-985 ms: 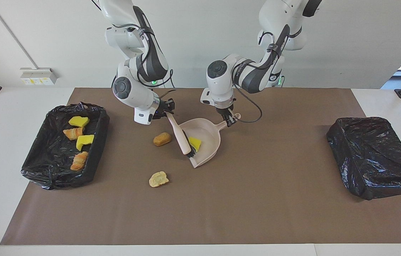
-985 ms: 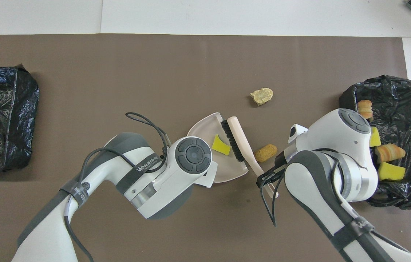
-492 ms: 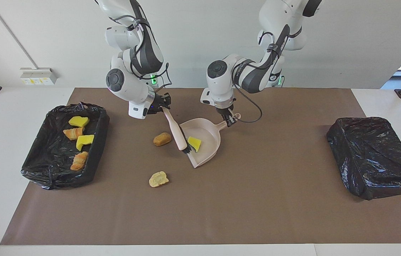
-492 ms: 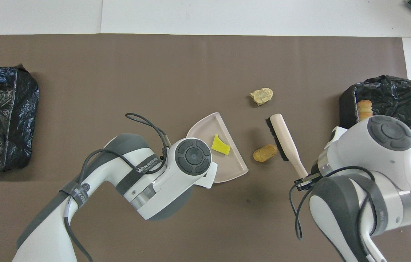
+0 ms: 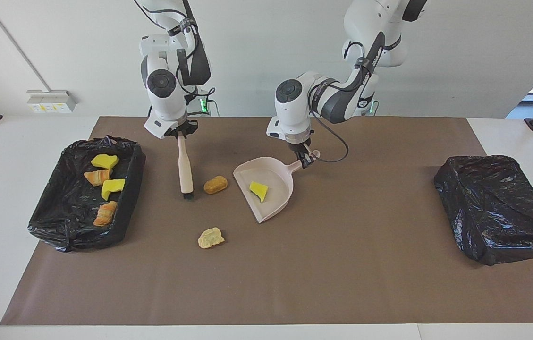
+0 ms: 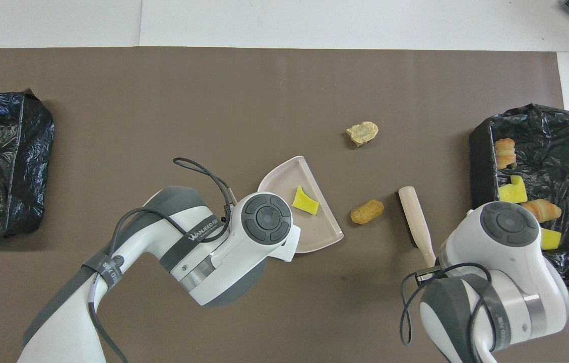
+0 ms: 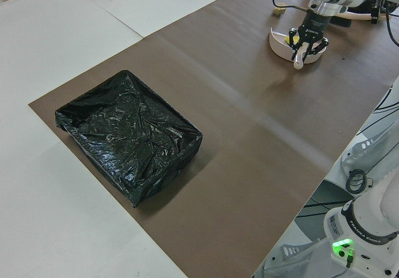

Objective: Sweep and dump trash in bin

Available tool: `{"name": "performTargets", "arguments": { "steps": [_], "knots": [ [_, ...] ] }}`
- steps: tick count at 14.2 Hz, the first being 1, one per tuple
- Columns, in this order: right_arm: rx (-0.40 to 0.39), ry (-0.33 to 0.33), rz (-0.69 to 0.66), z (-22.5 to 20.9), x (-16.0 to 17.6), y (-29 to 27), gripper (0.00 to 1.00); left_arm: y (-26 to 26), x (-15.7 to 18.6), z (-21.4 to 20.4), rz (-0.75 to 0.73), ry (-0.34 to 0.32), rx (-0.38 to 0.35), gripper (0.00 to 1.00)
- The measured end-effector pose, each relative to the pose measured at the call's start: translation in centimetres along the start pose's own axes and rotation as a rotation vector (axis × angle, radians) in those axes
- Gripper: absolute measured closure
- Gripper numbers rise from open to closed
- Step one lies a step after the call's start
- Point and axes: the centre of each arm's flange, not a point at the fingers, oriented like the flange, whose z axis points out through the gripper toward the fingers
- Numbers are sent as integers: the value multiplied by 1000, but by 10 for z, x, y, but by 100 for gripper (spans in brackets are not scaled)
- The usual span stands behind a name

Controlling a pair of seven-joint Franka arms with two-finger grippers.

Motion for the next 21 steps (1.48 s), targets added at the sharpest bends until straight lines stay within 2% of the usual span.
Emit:
{"name": "performTargets", "arguments": {
  "steps": [1, 4, 10, 13, 15, 17, 19, 21],
  "knots": [
    [36, -2, 7, 5, 2, -4, 74, 0, 0, 0, 0, 0, 0, 69],
    [224, 13, 35, 10, 12, -26, 74, 0, 0, 1, 0, 0, 0, 69],
    [539, 40, -23, -7, 15, -93, 74, 1, -1, 1, -2, 0, 1, 69],
    [628, 48, -10, -17, 16, -105, 74, 1, -1, 1, -4, 1, 3, 69],
    [634, 63, -26, -34, 17, -106, 74, 2, -1, 1, -4, 3, 4, 69],
    [574, 85, -46, -50, 14, -100, 74, 1, -1, 1, -6, 5, 4, 69],
    [448, 123, -55, -63, 13, -87, 74, -1, -2, 1, -19, 12, -11, 69],
    [264, 172, -83, -78, 21, -68, 74, -6, -3, 1, -36, 19, -20, 69]
  ]
}}
